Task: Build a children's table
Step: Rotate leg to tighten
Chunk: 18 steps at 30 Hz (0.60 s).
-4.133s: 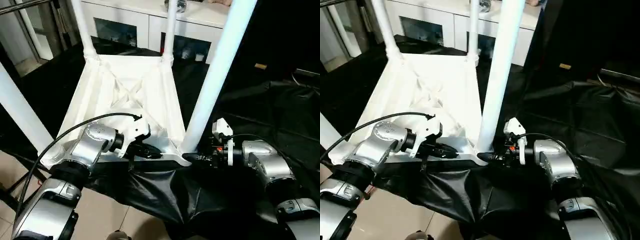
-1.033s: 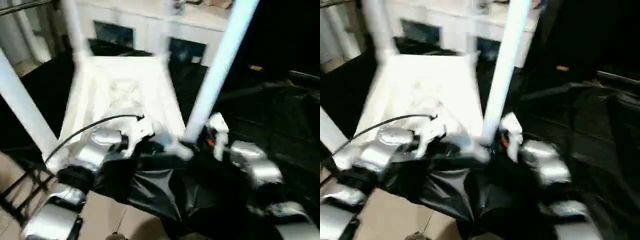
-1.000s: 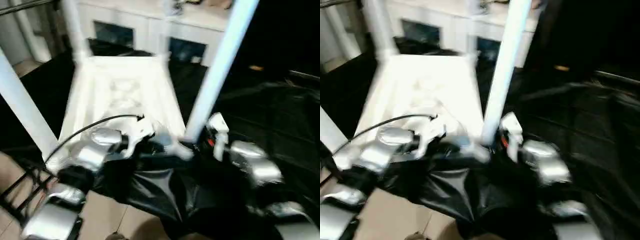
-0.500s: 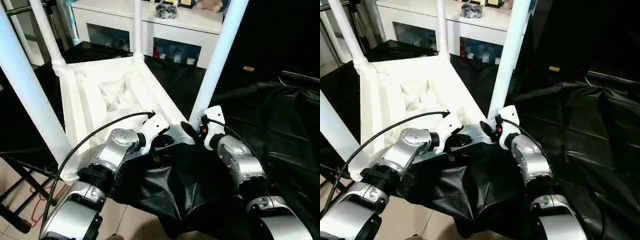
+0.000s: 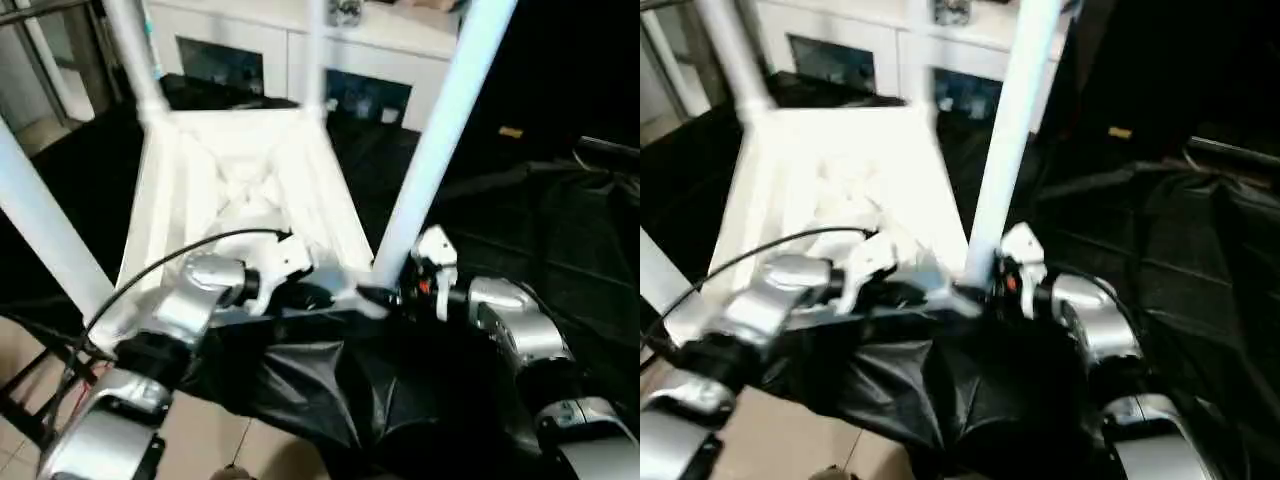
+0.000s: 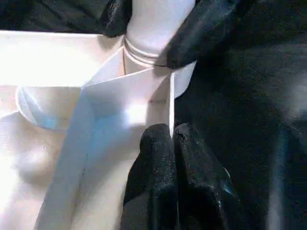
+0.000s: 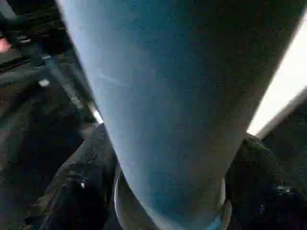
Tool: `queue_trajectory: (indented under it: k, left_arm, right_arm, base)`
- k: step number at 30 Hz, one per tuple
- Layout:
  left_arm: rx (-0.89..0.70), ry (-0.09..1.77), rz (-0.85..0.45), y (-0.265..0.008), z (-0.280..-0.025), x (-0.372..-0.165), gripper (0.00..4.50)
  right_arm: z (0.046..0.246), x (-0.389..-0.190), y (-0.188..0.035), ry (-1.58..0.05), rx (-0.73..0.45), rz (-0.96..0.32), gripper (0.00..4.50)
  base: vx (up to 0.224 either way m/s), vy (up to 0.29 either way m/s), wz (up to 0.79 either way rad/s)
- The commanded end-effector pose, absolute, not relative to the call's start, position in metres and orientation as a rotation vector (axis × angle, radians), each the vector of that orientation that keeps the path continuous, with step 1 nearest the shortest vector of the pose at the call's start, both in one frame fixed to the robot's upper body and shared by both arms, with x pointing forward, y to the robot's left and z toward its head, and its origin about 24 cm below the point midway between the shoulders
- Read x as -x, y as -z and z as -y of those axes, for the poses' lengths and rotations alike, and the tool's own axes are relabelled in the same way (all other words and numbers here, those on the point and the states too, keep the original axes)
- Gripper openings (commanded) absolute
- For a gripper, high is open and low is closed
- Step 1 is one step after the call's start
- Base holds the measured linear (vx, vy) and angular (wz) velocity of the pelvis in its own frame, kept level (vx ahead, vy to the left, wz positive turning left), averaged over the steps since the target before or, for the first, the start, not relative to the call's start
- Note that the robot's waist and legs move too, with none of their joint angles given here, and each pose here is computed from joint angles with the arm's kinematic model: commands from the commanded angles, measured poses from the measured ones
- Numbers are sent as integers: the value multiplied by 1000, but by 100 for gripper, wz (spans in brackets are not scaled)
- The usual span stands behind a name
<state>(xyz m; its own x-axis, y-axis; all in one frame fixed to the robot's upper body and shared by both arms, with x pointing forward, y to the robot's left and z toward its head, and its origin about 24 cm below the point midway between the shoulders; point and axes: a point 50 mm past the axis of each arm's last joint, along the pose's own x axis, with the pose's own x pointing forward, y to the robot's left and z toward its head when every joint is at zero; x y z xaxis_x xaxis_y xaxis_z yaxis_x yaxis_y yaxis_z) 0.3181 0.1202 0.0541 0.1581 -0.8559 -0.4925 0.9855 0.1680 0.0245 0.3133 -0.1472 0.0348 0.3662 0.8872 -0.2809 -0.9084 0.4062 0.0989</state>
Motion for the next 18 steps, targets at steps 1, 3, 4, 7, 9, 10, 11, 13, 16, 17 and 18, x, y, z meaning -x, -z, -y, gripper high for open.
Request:
queue_trajectory:
  k: [1,3,4,7,9,10,11,13,16,17,18]
  left_arm:
    - [-392,1445,-396,-56,-117,-313,0]
    - [-391,1460,-405,-56,-119,-312,0]
    - [-391,1461,-407,-56,-120,-312,0]
    - [-388,1473,-423,-57,-124,-311,0]
    - [-386,1479,-427,-57,-124,-310,0]
    - [-383,1484,-426,-57,-124,-310,0]
    - [-382,1484,-426,-57,-124,-310,0]
    - [-373,1479,-421,-56,-122,-310,0]
    - [-361,1446,-407,-55,-117,-312,0]
    - [-361,1446,-407,-55,-117,-312,0]
    - [-360,1436,-404,-55,-116,-313,0]
  right_arm:
    - [139,-301,-28,-1322,68,-376,315]
    - [140,-298,-28,-1351,64,-387,301]
    - [140,-298,-28,-1356,62,-390,291]
    - [140,-295,-28,-1394,46,-410,274]
    - [140,-294,-28,-1404,41,-413,254]
    - [140,-293,-27,-1412,32,-417,249]
    - [139,-293,-27,-1413,30,-418,247]
    - [138,-292,-26,-1411,16,-421,246]
    - [137,-290,-24,-1396,5,-424,242]
    - [137,-290,-24,-1396,5,-424,242]
    - [136,-290,-24,-1390,4,-424,242]
  base:
    - [0,0,0]
    - [0,0,0]
    - [0,0,0]
    - [0,0,0]
    - [0,0,0]
    - [0,0,0]
    - [0,0,0]
    - [0,0,0]
    - [0,0,0]
    - [0,0,0]
    - [0,0,0]
